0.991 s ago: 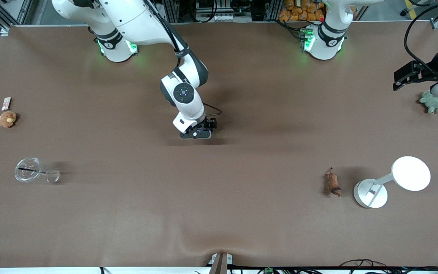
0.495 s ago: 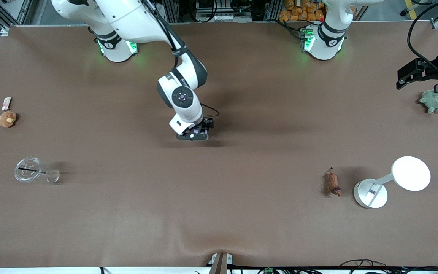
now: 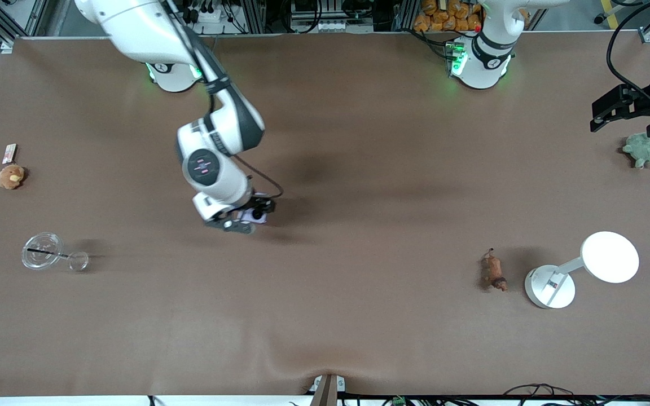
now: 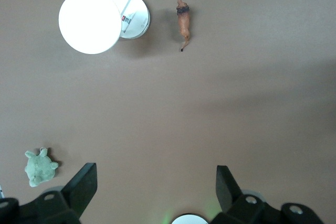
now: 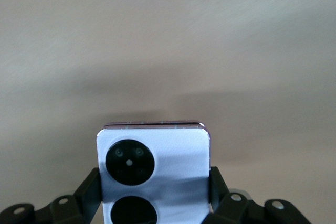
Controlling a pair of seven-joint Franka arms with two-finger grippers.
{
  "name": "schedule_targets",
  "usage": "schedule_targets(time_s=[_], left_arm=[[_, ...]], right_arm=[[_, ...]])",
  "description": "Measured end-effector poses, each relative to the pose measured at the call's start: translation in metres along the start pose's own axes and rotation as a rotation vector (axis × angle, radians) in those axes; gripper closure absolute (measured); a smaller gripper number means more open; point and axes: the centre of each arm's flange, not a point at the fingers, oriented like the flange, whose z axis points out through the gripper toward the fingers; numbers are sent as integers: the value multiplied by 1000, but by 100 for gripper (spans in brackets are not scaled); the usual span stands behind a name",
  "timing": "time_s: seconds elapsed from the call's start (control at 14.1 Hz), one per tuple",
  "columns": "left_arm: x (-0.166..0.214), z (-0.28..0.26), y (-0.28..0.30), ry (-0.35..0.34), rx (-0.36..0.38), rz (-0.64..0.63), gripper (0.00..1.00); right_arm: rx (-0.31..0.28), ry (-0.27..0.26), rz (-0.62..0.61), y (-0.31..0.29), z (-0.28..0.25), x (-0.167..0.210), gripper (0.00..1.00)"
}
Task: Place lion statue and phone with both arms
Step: 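Lift the white phone with the right gripper toward the glass cup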
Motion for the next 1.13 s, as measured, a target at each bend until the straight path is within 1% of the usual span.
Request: schedule_targets(time_s=[0.21, 0.42, 0.64, 0.78, 0.92, 1.13], left_arm=[[0, -1, 0, 6, 1, 18, 0], [1, -1, 0, 9, 1, 25, 0], [1, -1, -1, 9, 1, 23, 0], [1, -1, -2, 8, 1, 21, 0], [1, -1, -2, 8, 1, 21, 0], [1, -1, -3, 8, 1, 20, 0]], right_arm=[[8, -13, 18, 63, -11, 38, 16], [14, -15, 16, 113, -12, 62, 16], [-19, -9, -13, 169, -10, 82, 16], [-55, 4, -11, 203, -4, 93, 16], [-83, 29, -14, 223, 9, 101, 16], [-91, 66, -46, 241, 32, 110, 16]])
